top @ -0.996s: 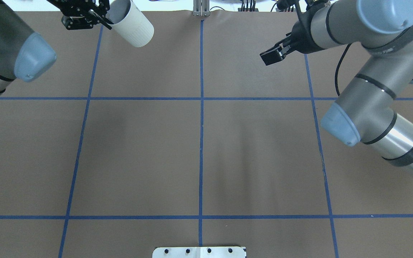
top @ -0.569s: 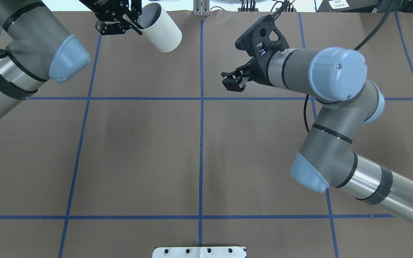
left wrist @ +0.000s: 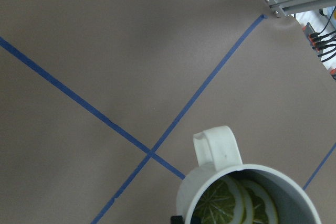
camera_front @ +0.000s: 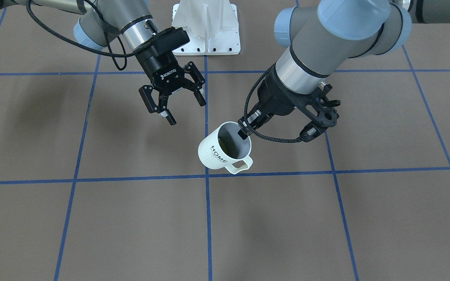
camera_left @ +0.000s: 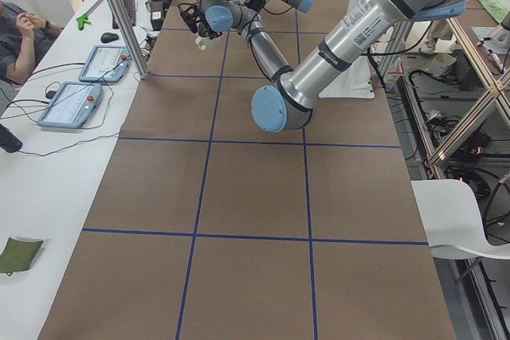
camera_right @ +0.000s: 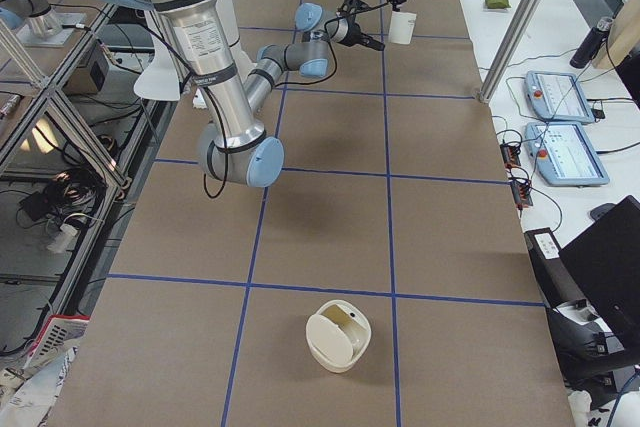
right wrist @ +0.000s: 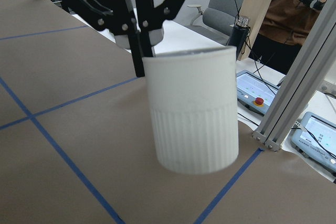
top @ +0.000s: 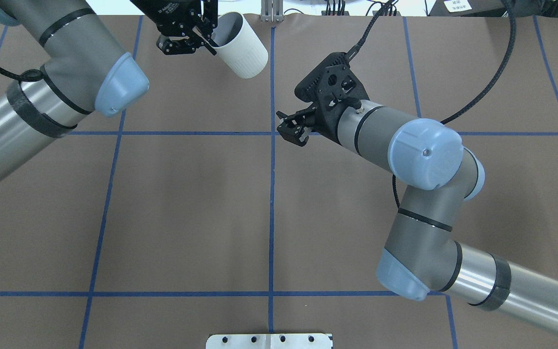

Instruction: Left arm hands cup to right arm to dump lemon

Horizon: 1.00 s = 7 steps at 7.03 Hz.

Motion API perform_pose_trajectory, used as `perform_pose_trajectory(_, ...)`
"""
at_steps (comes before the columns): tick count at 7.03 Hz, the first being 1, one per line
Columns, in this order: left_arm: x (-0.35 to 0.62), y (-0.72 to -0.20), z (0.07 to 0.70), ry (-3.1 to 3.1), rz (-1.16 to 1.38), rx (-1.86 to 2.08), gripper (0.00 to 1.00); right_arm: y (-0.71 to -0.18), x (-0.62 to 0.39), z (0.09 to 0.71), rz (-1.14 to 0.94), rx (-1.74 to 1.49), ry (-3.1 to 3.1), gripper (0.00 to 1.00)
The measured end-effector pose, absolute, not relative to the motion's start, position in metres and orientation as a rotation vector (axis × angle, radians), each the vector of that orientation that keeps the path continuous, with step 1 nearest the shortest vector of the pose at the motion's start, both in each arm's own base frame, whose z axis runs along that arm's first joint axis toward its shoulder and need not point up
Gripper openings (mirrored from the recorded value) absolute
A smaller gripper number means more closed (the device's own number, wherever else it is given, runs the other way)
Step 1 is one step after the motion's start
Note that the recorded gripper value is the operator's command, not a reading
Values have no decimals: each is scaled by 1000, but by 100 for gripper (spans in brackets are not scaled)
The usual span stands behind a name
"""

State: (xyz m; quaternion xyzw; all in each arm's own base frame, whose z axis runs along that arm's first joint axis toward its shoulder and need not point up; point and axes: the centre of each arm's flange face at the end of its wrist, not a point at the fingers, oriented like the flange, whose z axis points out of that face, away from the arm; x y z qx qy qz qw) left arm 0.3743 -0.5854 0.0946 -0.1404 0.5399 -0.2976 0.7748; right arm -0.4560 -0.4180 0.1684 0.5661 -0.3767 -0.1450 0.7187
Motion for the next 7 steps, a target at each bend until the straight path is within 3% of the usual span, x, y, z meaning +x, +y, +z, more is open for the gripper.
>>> perform_pose_trajectory(7, 420, -517, 66, 1206, -540, -368, 0, -417, -457, 171, -306, 1264, -808, 99)
